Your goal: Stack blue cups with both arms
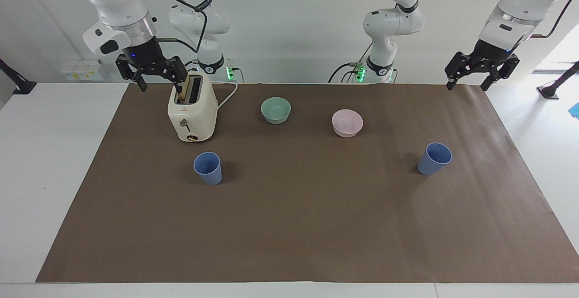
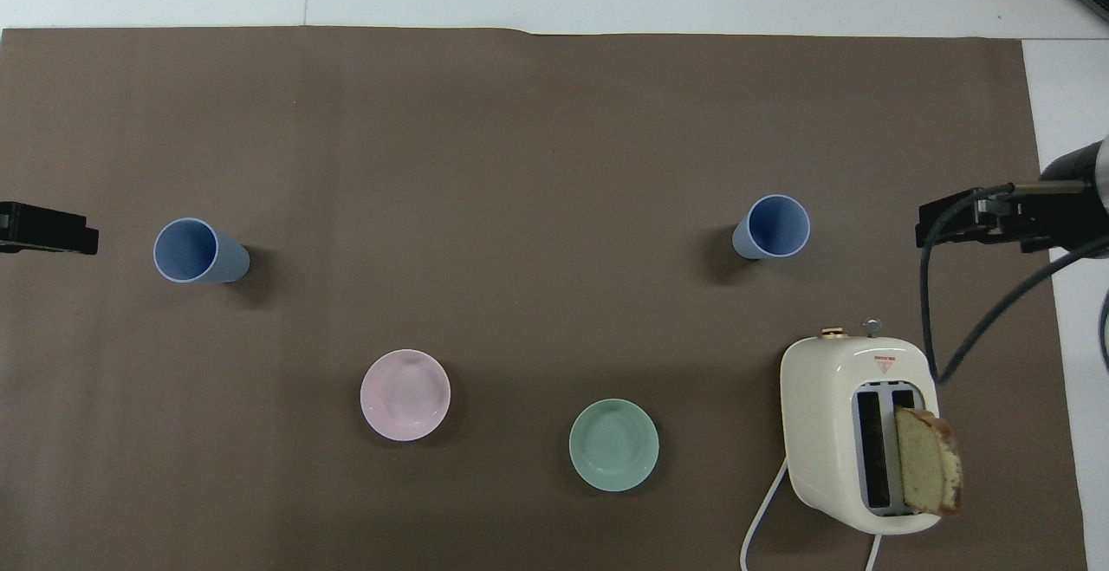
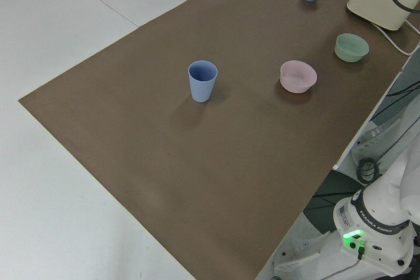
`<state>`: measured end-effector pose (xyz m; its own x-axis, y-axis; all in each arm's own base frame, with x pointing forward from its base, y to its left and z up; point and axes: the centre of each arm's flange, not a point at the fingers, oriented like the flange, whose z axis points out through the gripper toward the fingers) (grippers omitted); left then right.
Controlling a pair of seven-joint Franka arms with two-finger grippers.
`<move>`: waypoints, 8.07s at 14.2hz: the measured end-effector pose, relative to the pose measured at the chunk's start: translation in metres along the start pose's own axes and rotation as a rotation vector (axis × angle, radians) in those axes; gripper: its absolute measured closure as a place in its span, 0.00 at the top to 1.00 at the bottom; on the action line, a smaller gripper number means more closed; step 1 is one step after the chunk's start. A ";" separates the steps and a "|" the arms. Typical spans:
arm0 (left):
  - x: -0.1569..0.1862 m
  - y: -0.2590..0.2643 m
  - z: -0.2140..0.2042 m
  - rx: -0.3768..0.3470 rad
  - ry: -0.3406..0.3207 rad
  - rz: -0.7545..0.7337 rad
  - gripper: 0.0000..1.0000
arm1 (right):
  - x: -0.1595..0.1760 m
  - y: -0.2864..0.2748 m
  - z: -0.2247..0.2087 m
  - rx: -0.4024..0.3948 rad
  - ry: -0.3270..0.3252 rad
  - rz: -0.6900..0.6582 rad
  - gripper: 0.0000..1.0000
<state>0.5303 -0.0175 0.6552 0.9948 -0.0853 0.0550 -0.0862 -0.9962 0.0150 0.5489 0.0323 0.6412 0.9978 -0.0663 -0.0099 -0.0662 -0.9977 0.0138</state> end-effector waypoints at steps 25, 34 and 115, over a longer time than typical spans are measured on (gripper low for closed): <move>0.029 -0.077 0.193 -0.001 -0.003 -0.129 1.00 | 0.000 0.000 0.000 0.000 0.000 0.000 1.00; 0.026 -0.083 0.278 -0.006 -0.011 -0.171 1.00 | 0.000 0.000 0.000 0.000 0.000 0.000 1.00; -0.002 0.019 -0.019 0.018 0.048 0.092 1.00 | 0.079 -0.025 0.289 0.065 -0.058 -0.014 0.08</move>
<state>0.5261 -0.0363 0.6745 0.9790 -0.1761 0.1026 -0.1760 -0.9843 -0.0100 0.6265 0.0478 0.3513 0.9964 -0.0515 -0.0672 -0.0550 -0.9972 -0.0516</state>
